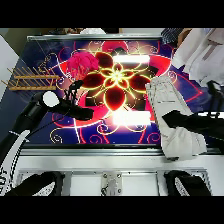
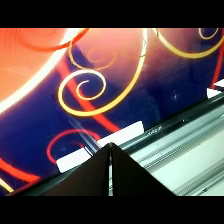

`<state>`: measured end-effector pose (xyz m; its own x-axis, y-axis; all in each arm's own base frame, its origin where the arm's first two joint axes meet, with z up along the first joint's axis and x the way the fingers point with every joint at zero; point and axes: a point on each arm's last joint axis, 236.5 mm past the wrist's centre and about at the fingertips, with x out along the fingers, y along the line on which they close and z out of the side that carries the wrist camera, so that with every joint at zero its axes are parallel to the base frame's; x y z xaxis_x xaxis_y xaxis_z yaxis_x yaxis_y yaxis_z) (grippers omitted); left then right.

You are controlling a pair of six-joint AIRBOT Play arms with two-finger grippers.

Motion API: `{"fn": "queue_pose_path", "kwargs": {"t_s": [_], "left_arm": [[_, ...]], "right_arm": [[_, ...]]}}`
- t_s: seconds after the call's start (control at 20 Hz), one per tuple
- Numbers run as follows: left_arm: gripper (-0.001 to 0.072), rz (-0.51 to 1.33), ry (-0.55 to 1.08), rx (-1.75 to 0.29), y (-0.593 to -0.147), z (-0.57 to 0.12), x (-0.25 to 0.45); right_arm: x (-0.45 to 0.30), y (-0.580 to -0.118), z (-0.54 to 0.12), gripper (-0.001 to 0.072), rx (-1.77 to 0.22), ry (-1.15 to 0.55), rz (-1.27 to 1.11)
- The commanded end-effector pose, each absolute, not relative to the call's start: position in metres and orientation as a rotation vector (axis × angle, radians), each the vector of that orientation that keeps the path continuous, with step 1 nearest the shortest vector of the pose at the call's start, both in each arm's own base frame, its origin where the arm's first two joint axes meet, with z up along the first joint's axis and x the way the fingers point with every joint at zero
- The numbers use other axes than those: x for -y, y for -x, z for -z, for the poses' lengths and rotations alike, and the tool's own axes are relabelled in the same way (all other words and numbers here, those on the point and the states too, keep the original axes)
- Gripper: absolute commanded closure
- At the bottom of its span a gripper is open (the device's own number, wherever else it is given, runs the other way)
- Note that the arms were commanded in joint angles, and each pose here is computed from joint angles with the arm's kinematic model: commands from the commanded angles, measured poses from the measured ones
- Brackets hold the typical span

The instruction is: Fold the clothes and pants, and hang the long-sleeved shirts on hangers.

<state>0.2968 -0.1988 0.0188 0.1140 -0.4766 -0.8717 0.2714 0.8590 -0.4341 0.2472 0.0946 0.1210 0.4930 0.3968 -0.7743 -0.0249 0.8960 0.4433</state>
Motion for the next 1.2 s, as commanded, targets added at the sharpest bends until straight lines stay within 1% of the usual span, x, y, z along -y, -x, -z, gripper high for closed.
{"fn": "queue_pose_path", "kwargs": {"t_s": [0.0, 0.15, 0.4, 0.45, 0.5, 0.55, 1.15], "left_arm": [[0.0691, 0.554, 0.183, -1.349, -0.297, -0.019, 0.199], [0.0690, 0.554, 0.182, -1.349, -0.297, -0.019, 0.199], [0.0691, 0.554, 0.183, -1.349, -0.297, -0.019, 0.199], [0.0690, 0.554, 0.183, -1.349, -0.297, -0.019, 0.199], [0.0690, 0.554, 0.183, -1.349, -0.297, -0.019, 0.199], [0.0690, 0.554, 0.183, -1.349, -0.297, -0.019, 0.199], [0.0690, 0.554, 0.182, -1.349, -0.297, -0.019, 0.199]], "right_arm": [[-0.150, -0.232, -0.104, 0.0000, -1.111, -0.398, -0.470], [-0.173, -0.227, -0.090, 0.0001, -1.146, -0.362, -0.533], [-0.184, -0.229, -0.092, 0.0007, -1.127, -0.360, -0.561], [-0.183, -0.229, -0.092, 0.0171, -1.127, -0.359, -0.561], [-0.183, -0.229, -0.092, 0.0478, -1.127, -0.359, -0.561], [-0.183, -0.230, -0.092, 0.0699, -1.127, -0.360, -0.560], [-0.184, -0.229, -0.091, 0.0706, -1.131, -0.360, -0.562]]}}
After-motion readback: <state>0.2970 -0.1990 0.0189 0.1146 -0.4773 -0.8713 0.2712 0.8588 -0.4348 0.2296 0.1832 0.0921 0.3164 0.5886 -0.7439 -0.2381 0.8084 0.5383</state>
